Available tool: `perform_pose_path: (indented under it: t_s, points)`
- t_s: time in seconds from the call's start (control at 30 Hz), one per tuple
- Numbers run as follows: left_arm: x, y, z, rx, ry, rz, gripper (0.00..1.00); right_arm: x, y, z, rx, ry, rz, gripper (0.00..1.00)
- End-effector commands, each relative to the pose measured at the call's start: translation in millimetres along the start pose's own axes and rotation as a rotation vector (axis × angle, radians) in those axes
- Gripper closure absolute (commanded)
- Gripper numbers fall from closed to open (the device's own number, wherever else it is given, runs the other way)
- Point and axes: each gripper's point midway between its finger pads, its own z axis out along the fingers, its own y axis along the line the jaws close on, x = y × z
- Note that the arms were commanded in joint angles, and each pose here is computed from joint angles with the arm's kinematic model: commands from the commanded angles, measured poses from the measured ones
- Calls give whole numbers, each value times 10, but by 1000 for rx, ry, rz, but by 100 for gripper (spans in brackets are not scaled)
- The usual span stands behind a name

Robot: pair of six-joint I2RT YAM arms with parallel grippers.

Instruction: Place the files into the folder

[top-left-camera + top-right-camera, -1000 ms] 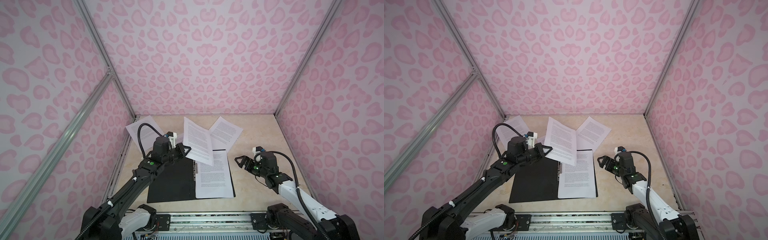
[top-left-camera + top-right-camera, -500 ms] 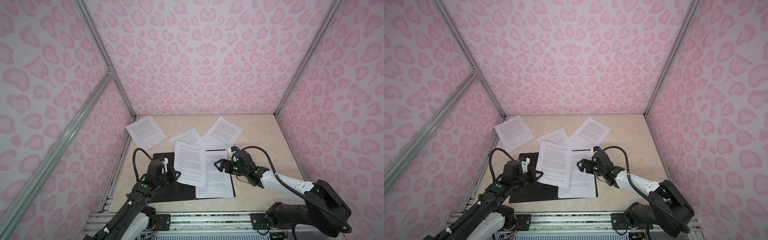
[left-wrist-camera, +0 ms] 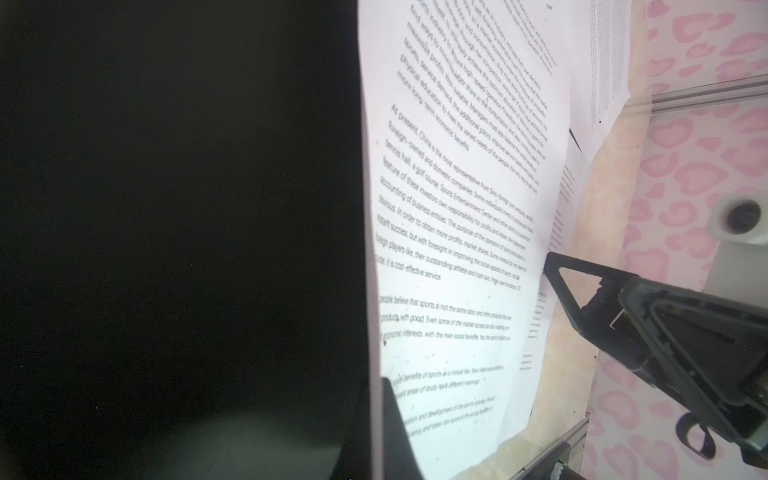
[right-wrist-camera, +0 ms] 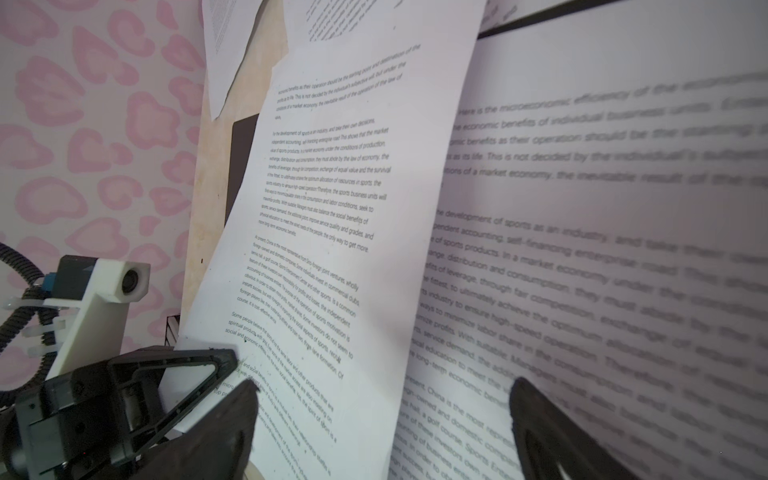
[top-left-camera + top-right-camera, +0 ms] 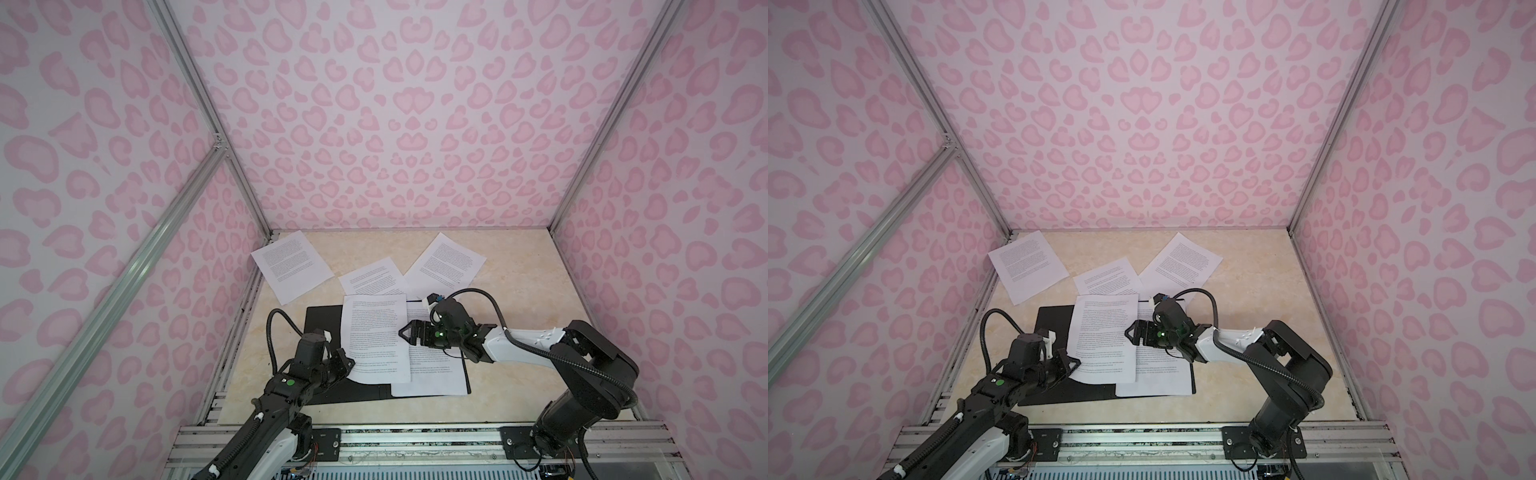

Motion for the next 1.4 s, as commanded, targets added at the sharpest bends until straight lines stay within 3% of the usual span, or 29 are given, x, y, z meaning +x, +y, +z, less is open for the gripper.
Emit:
perform_pose_path:
  t_s: [0.0, 0.6, 1.13, 1.3, 1.37]
  points:
    - [2, 75, 28, -26, -7, 23, 97, -23, 153, 86, -44, -2, -11, 11]
    - [82, 108, 135, -7, 37, 26, 97, -28, 250, 321, -86, 37, 16, 37]
    - [90, -48, 139, 69, 54, 38, 97, -25, 260, 329, -89, 43, 30, 72]
    - [101, -80, 133, 84, 61, 42, 96, -43, 285, 313, -96, 41, 35, 88]
    - [96, -117, 120, 96, 63, 46, 91, -54, 303, 289, -101, 39, 35, 97]
